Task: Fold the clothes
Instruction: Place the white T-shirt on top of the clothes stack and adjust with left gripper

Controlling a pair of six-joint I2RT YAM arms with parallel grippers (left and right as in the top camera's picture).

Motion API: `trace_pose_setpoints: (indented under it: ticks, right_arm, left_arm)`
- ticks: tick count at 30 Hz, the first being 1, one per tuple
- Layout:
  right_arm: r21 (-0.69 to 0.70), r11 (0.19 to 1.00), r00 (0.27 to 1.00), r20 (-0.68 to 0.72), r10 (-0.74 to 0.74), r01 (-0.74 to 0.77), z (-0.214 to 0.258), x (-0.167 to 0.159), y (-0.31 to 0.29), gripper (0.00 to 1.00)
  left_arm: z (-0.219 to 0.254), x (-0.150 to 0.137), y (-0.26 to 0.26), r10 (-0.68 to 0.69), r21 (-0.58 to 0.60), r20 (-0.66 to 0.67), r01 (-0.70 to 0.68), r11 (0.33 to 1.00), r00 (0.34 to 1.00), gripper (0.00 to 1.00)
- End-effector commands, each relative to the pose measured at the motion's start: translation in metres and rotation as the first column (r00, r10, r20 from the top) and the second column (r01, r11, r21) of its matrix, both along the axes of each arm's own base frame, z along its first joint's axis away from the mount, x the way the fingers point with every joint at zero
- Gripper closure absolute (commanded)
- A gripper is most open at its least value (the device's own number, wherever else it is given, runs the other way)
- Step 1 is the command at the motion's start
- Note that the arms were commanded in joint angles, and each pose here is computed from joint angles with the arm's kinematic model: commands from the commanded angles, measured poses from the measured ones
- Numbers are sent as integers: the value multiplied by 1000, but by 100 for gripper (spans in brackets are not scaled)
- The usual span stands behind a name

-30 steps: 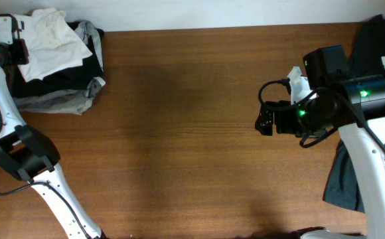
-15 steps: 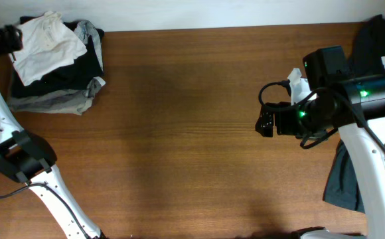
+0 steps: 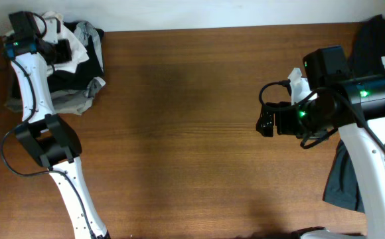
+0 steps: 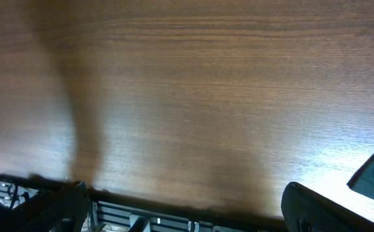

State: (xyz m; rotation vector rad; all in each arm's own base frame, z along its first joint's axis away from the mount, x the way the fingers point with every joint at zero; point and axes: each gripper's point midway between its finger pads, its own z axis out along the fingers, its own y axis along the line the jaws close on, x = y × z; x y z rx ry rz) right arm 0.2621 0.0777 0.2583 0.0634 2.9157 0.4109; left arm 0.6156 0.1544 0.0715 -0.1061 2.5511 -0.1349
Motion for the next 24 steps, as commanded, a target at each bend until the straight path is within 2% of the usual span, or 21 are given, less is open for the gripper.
trace_pose_setpoints:
  ticks: [1,4,8,11,16,21,24]
  right_arm:
    - [-28,999,999,31,-23,24,6,0,-8,1]
    - [-34,999,999,33,-24,26,6,1,-9,1]
    - [-31,999,999,48,-25,26,7,4,-8,1]
    - [-31,999,998,50,-25,26,7,5,-8,1]
    - [-33,999,999,38,-25,26,6,2,-9,1]
    - [-34,999,999,27,-25,26,6,-1,-9,1]
    - [-36,999,1000,15,-25,25,5,-4,-9,1]
  left_arm:
    - [-22,-10,-6,7,-10,-72,-8,1000,997,99]
    - [27,-1,-12,-6,17,18,6,1000,1000,99]
    - [137,21,-2,-8,109,288,-25,994,958,99]
    - [168,34,36,127,172,409,-213,962,903,99]
    - [143,42,88,236,238,447,-369,898,863,98]
    - [74,44,119,284,237,384,-391,889,879,97]
    - [30,40,132,309,239,330,-395,887,892,91]
